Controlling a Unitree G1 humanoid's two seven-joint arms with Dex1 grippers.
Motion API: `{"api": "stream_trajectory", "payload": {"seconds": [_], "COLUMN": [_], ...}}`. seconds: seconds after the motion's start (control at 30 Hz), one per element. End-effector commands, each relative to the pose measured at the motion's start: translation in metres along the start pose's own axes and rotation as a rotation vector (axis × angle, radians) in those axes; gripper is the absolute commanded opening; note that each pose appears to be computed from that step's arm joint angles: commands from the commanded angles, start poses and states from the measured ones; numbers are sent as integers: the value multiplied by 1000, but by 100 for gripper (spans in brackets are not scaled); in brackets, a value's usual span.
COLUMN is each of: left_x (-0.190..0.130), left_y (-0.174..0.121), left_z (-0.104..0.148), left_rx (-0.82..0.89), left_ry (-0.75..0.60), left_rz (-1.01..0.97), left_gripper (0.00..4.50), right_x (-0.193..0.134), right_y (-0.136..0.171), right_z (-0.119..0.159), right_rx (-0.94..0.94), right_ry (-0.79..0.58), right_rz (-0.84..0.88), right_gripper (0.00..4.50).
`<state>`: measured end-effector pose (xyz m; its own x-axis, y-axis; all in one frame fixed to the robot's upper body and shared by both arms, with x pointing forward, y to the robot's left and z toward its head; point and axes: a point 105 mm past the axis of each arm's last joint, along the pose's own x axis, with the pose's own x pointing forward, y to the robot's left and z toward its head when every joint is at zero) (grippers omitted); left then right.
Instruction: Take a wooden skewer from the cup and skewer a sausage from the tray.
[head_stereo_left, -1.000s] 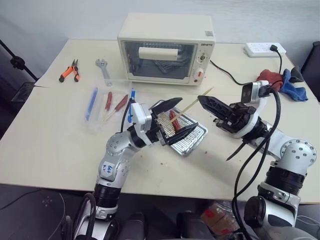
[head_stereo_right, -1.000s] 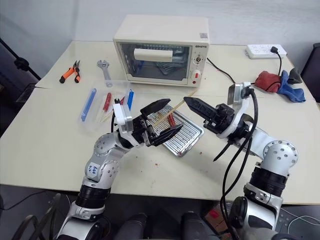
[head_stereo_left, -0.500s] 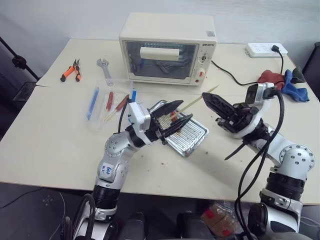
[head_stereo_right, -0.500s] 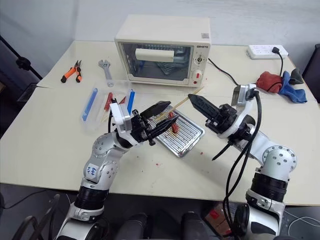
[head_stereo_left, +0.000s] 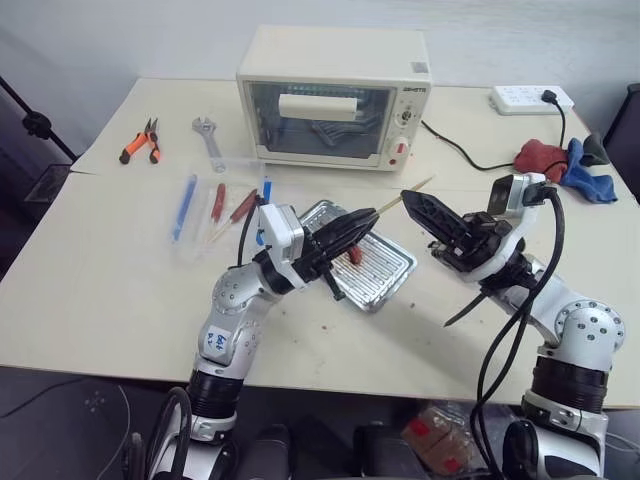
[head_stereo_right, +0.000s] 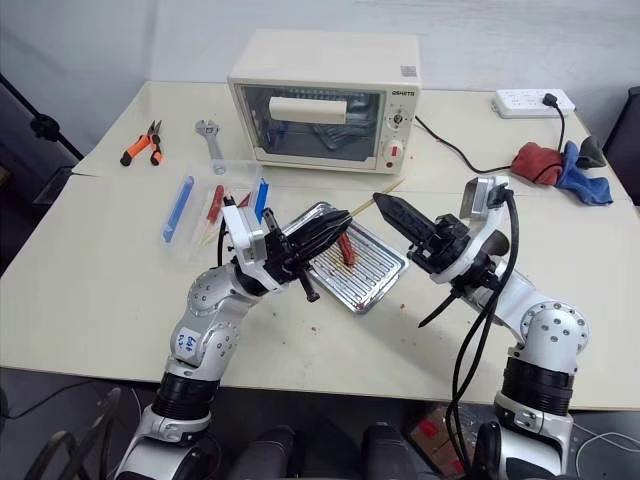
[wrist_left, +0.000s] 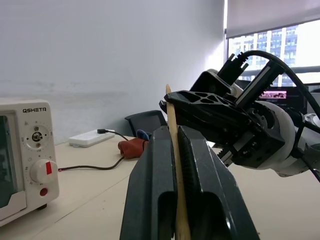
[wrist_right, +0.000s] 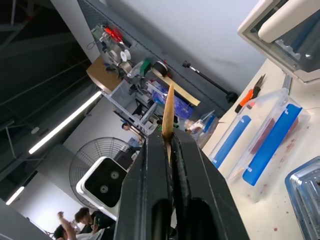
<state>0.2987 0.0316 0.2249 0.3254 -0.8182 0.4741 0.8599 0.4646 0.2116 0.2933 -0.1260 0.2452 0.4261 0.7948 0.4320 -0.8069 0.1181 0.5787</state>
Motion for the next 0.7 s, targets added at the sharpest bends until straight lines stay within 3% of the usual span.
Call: {"api": "stream_trajectory", "payload": {"seconds": [0.03, 0.17, 0.33, 0.53, 0.63, 0.7], "left_x": [-19, -55, -123, -183, -197, -195], "left_y": [15, 25, 41, 52, 54, 55], "left_z": [19, 22, 24, 33, 32, 31], "left_rx": [46, 65, 73, 43, 41, 40], "left_ry": [2, 103, 276, 383, 408, 401], "left_rz": [39, 64, 173, 354, 406, 409], "left_gripper": [0, 0, 0, 0, 0, 0], "right_x": [-9, -29, -88, -131, -131, -112], "right_y": [13, 11, -5, -17, -21, -23], "right_z": [8, -5, -40, -43, -40, -42], "right_rx": [-204, -393, -607, -712, -708, -713], "right_ry": [29, 165, 467, 527, 482, 495], "right_rz": [-5, -61, -132, -231, -261, -233], "right_gripper": [140, 276, 447, 449, 449, 449]}}
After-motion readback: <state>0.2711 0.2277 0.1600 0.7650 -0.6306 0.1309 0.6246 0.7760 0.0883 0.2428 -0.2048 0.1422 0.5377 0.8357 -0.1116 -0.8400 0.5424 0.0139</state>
